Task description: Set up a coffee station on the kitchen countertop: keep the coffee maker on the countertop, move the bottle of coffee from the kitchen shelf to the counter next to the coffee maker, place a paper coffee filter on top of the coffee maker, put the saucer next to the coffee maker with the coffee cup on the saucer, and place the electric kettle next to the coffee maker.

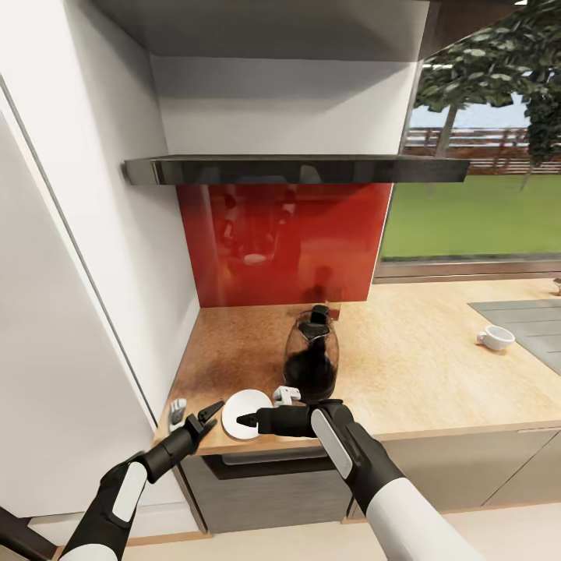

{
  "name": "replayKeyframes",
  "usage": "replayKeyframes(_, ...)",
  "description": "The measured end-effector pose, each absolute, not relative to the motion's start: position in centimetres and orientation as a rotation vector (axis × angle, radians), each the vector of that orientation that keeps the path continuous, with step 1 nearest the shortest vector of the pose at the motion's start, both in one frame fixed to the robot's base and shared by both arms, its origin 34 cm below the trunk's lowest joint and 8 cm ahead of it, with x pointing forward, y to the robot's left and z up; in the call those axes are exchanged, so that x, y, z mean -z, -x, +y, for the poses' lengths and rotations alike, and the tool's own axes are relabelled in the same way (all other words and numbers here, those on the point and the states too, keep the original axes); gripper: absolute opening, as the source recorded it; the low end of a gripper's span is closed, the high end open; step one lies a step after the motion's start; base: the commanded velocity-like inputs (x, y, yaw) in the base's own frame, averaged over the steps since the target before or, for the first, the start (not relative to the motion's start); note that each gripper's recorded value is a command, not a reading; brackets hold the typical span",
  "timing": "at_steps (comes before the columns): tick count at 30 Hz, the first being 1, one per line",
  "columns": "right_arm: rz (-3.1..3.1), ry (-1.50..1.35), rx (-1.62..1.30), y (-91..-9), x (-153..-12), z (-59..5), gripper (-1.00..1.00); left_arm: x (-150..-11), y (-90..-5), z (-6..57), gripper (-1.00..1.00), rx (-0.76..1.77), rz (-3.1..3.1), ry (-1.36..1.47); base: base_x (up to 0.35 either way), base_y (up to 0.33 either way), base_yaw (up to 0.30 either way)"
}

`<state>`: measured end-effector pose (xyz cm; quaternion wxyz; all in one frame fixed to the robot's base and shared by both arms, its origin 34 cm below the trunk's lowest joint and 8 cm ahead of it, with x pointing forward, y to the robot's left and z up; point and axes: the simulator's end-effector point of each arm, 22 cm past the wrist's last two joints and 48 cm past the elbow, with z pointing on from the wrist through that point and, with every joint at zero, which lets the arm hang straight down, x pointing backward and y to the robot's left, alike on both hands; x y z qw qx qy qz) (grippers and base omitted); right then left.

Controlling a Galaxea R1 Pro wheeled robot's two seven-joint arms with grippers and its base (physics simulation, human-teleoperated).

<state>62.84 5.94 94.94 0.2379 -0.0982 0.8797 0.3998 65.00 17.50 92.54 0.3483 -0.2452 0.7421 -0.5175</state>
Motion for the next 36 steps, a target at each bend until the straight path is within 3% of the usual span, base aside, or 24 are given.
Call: replayKeyframes(36,2.451,0.251,-1.097,-62.1,-93.5,5.7,1.00,-93.1,-64.5,14.2,1.00,1.421,1.995,0.558,0.000,0.000,0.000)
